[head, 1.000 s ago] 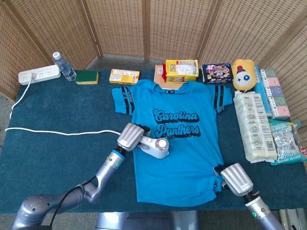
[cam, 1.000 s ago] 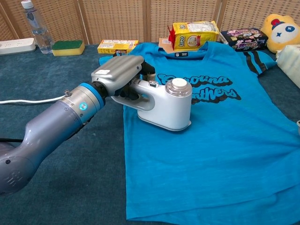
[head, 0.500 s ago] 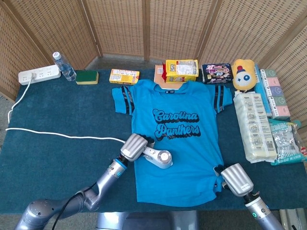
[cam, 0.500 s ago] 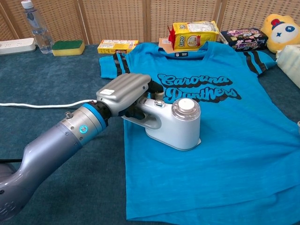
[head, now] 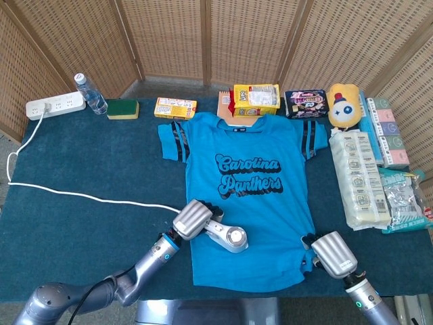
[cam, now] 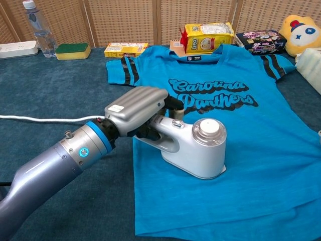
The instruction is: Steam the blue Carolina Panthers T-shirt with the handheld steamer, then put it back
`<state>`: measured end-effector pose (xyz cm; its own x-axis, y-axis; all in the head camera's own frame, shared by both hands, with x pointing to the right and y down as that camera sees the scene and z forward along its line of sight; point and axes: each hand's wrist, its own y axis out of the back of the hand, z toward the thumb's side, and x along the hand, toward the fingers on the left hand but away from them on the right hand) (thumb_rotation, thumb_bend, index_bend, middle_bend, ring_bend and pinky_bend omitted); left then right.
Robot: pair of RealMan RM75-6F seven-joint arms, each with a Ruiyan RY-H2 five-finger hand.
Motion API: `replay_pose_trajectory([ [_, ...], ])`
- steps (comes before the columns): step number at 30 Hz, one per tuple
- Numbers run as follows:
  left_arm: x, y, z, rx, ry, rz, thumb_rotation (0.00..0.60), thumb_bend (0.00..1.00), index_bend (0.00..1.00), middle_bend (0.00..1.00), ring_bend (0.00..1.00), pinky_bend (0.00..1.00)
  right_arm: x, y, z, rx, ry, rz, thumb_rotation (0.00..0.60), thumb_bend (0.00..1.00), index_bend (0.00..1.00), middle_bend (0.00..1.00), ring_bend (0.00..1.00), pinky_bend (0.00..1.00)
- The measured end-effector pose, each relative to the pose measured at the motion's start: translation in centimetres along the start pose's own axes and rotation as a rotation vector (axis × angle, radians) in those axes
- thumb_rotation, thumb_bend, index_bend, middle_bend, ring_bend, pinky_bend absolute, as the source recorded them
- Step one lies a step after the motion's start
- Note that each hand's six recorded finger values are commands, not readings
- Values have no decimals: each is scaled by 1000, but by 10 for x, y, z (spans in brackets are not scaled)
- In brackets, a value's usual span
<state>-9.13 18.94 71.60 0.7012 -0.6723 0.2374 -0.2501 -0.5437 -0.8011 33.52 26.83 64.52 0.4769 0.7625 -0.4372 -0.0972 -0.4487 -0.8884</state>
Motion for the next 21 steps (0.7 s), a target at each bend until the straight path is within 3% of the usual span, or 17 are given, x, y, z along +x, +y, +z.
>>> replay_pose_trajectory([
  [21, 23, 10, -36, 73, 108, 35, 600, 547, 558, 698, 634, 682, -1, -5, 1, -2, -1, 15, 600, 487, 708, 634, 679, 804],
])
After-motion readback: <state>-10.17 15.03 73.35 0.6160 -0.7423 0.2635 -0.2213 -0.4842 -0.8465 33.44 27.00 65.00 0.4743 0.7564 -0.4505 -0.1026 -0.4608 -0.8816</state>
